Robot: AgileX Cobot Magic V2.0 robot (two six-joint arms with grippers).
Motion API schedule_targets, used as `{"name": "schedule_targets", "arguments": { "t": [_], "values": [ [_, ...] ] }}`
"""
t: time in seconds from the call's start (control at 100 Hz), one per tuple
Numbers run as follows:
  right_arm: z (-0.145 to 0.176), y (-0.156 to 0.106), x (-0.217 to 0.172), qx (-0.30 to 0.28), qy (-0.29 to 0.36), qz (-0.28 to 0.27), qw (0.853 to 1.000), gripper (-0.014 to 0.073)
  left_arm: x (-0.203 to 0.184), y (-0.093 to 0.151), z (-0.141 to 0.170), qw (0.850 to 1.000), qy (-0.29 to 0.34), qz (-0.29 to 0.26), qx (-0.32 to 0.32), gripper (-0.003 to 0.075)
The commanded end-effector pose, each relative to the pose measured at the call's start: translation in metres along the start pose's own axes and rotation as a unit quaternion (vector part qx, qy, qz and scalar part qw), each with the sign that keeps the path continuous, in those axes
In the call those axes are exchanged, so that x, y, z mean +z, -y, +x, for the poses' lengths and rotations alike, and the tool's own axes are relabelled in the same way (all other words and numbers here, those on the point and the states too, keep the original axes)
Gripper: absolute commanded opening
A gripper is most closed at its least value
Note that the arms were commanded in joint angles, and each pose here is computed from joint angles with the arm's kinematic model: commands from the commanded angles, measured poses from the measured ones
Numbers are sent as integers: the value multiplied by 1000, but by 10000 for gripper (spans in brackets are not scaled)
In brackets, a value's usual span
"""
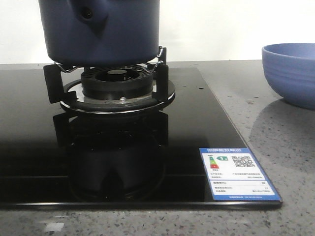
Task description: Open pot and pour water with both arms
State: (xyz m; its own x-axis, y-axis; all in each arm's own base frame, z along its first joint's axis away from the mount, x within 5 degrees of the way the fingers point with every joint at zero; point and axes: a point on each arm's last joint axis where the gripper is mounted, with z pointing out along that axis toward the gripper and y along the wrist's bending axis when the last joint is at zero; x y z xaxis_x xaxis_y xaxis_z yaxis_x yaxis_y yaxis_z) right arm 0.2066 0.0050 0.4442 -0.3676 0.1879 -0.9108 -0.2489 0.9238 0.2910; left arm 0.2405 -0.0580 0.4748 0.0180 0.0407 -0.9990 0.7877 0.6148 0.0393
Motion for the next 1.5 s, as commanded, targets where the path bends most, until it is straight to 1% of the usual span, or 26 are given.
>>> {"name": "schedule_targets", "arguments": {
  "t": [0.0, 0.05, 0.11, 0.17, 0.19, 0.24, 0.26, 0.29, 0.33, 0.38, 0.4, 0.45, 0.47, 0.59, 0.67, 0.78, 0.96, 1.05, 1.49],
  "values": [
    [-10, -13, -19, -30, 113, -7, 993, -60, -17, 17, -24, 999, 45, -28, 12, -20],
    [-4, -16, -25, -64, 134, 1, 989, -60, -24, 21, -25, 997, 49, -61, 19, -20],
    [6, -20, -37, -87, 161, 13, 983, -60, -35, 25, -22, 991, 61, -117, 21, -20],
    [17, -23, -49, -107, 183, 24, 977, -60, -50, 31, -15, 980, 76, -185, 18, -20],
    [22, -24, -53, -114, 188, 28, 975, -60, -56, 35, -14, 976, 82, -199, 20, -20],
    [35, -25, -63, -127, 201, 38, 971, -60, -67, 39, 1, 965, 86, -248, 11, -20],
    [41, -26, -67, -131, 205, 42, 969, -60, -73, 45, 3, 962, 90, -258, 17, -20],
    [49, -26, -72, -135, 209, 46, 967, -60, -79, 48, 16, 956, 85, -280, 19, -20],
    [63, -26, -79, -138, 214, 50, 966, -60, -89, 58, 26, 951, 85, -297, 30, -20],
    [80, -26, -85, -138, 217, 53, 965, -61, -97, 68, 48, 946, 76, -314, 28, -20],
    [87, -26, -87, -138, 217, 53, 965, -61, -102, 74, 52, 945, 79, -317, 34, -20],
    [105, -25, -90, -137, 215, 53, 966, -62, -109, 83, 75, 942, 72, -327, 26, -20],
    [112, -24, -91, -137, 214, 53, 966, -62, -112, 88, 79, 942, 74, -326, 28, -20],
    [152, -20, -96, -137, 214, 52, 966, -62, -125, 108, 126, 939, 68, -336, 17, -20],
    [174, -18, -99, -139, 219, 51, 964, -62, -133, 120, 146, 938, 74, -339, 22, -20],
    [191, -16, -100, -140, 223, 50, 963, -62, -142, 133, 164, 937, 97, -335, 23, -20],
    [204, -12, -96, -137, 215, 51, 966, -62, -148, 145, 175, 936, 120, -330, 34, -20],
    [206, -11, -94, -131, 211, 47, 968, -62, -148, 145, 176, 936, 119, -330, 34, -20],
    [206, -11, -94, -131, 212, 49, 967, -62, -148, 145, 176, 936, 119, -330, 34, -20]
  ]
}}
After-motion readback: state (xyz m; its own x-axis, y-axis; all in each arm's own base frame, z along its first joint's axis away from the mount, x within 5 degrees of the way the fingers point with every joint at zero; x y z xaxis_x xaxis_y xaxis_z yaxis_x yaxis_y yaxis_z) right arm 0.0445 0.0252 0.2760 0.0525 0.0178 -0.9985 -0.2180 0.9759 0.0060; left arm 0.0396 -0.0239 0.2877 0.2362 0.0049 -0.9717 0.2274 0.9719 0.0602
